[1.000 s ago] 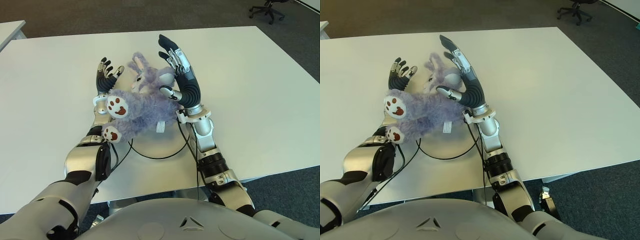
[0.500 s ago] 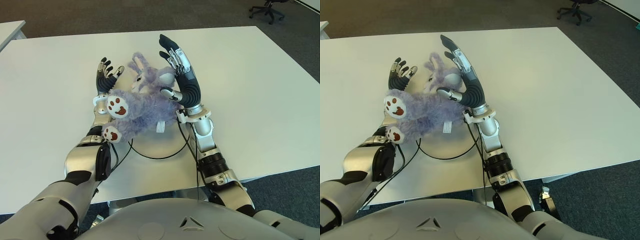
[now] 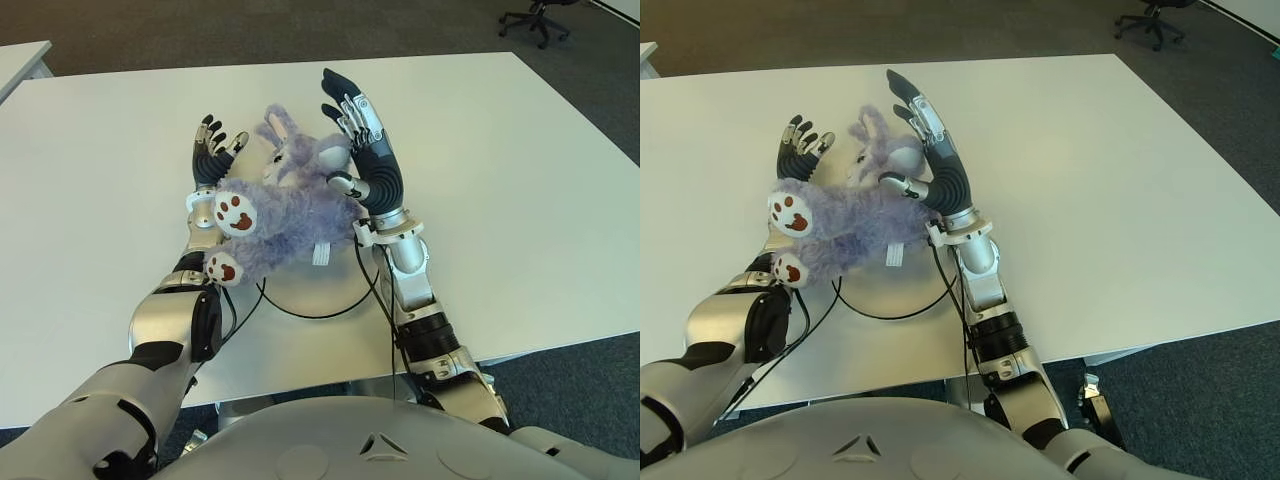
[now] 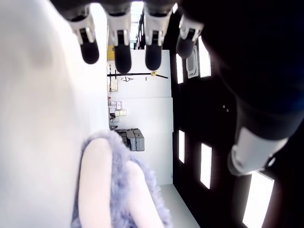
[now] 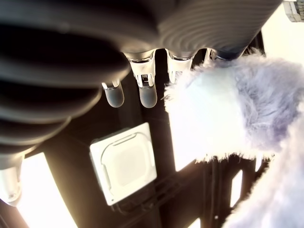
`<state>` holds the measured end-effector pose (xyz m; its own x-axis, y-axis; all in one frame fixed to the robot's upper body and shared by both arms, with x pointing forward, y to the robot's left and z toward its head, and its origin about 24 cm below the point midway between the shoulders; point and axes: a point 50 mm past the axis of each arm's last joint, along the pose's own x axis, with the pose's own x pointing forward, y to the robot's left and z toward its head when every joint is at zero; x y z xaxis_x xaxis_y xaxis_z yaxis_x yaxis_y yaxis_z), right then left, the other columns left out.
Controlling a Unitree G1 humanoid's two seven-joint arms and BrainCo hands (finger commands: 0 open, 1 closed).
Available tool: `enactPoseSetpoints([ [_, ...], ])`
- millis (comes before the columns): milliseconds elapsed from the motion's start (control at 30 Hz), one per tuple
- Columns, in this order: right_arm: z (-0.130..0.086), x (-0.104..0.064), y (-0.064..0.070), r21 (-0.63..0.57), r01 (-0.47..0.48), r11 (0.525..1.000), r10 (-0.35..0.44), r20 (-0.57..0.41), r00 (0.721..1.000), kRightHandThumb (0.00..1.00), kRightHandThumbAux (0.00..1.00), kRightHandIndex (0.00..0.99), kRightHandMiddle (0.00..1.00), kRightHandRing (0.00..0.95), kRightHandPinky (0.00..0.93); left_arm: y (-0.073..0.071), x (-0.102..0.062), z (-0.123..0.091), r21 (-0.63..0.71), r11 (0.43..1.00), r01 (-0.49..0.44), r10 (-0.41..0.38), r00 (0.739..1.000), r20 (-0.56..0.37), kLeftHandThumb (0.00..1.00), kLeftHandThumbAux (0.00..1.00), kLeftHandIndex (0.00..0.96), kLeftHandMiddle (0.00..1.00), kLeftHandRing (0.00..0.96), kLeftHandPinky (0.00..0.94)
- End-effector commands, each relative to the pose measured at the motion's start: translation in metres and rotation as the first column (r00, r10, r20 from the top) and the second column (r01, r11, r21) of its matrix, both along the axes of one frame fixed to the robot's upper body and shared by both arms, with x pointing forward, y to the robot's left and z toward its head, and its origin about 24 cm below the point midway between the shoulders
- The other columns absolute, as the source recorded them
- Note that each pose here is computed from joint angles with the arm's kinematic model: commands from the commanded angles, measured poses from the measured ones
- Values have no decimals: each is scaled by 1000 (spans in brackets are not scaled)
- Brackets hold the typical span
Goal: Put the doll into the plate.
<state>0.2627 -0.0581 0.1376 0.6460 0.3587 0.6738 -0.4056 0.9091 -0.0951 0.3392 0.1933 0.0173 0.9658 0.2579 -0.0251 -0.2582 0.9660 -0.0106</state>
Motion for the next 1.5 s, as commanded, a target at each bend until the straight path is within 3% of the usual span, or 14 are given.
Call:
enactPoseSetpoints([
  [33, -34, -6, -11, 22, 64, 998, -57, -225, 973, 126, 472, 57, 38, 14, 20, -21, -103, -121, -101, 994, -33, -26, 845, -534, 122, 676, 13, 122, 123, 98],
  [800, -17, 0, -20, 57, 147, 988, -133, -204, 970, 3, 464, 31, 19, 2, 20, -20, -104, -121, -101, 994, -36, -24, 845, -534, 109, 683, 17, 133, 133, 108],
  [1500, -14, 7, -30, 18, 211, 977, -205, -163, 965, 0, 446, 19, 7, 9, 45, -19, -104, -121, -102, 994, -31, -28, 846, -533, 115, 690, 20, 126, 129, 109],
])
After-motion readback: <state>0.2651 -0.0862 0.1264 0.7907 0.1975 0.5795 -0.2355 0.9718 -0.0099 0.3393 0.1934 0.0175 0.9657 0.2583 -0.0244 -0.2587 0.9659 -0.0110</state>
